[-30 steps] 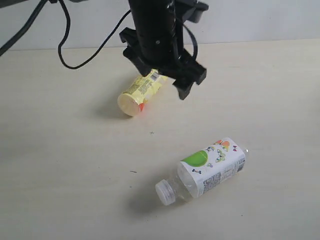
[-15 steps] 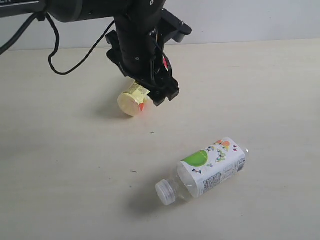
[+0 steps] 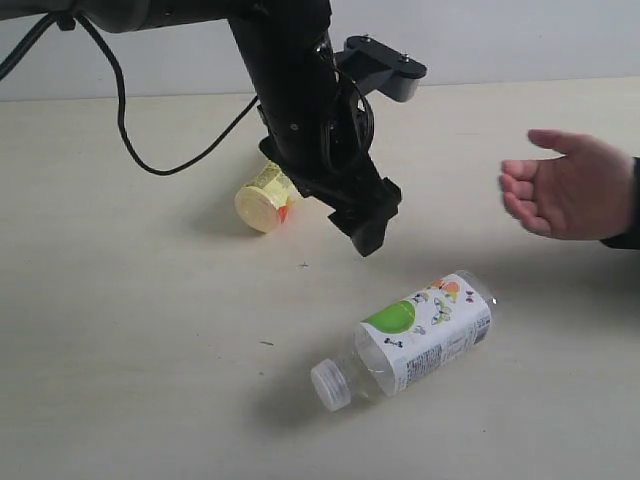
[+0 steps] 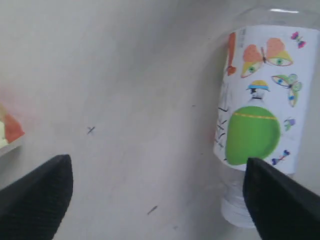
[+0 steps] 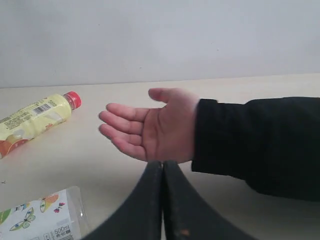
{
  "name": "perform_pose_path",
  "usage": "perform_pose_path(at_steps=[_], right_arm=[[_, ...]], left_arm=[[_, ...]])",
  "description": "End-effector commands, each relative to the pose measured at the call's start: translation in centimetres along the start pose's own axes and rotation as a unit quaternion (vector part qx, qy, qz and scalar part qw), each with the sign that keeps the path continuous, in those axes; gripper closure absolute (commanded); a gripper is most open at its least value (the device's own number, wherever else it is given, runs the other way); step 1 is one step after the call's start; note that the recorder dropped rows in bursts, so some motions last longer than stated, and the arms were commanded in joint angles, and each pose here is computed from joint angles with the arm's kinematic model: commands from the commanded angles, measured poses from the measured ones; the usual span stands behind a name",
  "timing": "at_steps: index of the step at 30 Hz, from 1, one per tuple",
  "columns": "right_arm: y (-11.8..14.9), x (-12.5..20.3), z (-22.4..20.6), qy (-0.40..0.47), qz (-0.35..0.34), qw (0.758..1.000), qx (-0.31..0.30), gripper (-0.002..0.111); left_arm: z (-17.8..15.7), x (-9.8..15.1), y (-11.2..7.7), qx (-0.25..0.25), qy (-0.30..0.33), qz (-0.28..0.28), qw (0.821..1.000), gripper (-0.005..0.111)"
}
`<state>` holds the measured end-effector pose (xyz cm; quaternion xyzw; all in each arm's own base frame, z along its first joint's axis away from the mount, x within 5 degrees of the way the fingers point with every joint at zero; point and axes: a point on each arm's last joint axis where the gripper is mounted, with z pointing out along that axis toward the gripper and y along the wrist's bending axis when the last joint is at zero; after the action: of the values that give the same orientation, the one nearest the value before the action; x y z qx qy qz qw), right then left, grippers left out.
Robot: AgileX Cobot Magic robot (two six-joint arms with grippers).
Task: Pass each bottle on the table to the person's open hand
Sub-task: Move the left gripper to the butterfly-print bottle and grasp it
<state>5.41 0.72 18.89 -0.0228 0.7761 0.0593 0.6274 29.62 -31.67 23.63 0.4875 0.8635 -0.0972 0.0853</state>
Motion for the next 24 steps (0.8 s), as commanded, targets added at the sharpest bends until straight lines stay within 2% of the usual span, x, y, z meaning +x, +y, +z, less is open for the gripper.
perform_pose_path(at_steps=[1,9,10,11,13,14,15,18,21,24], right_arm=[[0.0,0.0,0.0,-0.005,-0.002,1.000,0.002,0.108],[0.0,0.0,0.0,-0.005,-0.002,1.000,0.002,0.108],[0.0,0.0,0.0,-0.005,-0.002,1.000,0.002,0.108],[0.0,0.0,0.0,-0.005,-0.002,1.000,0.002,0.108],[0.0,0.0,0.0,-0.005,-0.002,1.000,0.002,0.108],[0.0,0.0,0.0,-0.005,-0.002,1.000,0.002,0.108],[0.0,0.0,0.0,-0.005,-0.002,1.000,0.002,0.108],[0.0,0.0,0.0,-0.005,-0.001,1.000,0.002,0.108],[0.0,0.0,0.0,-0.005,-0.001,1.000,0.002,0.108],[0.0,0.0,0.0,-0.005,-0.001,1.000,0.002,0.108]], left_arm=[[-0.6,-0.3,-0.7,0.035,-0.024,-0.017,0.999,0.019],[-0.6,-0.3,-0.7,0.039,-0.025,-0.010,0.999,0.019],[-0.6,-0.3,-0.7,0.039,-0.025,-0.010,0.999,0.024],[-0.6,-0.3,-0.8,0.039,-0.025,-0.009,0.999,0.032],[-0.6,-0.4,-0.8,0.040,-0.027,-0.011,0.999,0.069],[-0.6,-0.4,-1.0,0.051,-0.028,-0.018,0.998,0.100],[-0.6,-0.4,-1.2,0.057,-0.029,-0.017,0.998,0.106],[-0.5,-0.7,-2.2,0.066,-0.032,-0.013,0.997,0.105],[-0.2,-0.9,-4.1,0.064,-0.026,0.014,0.998,0.105],[0.1,-1.0,-6.1,0.052,-0.020,0.049,0.997,0.096]])
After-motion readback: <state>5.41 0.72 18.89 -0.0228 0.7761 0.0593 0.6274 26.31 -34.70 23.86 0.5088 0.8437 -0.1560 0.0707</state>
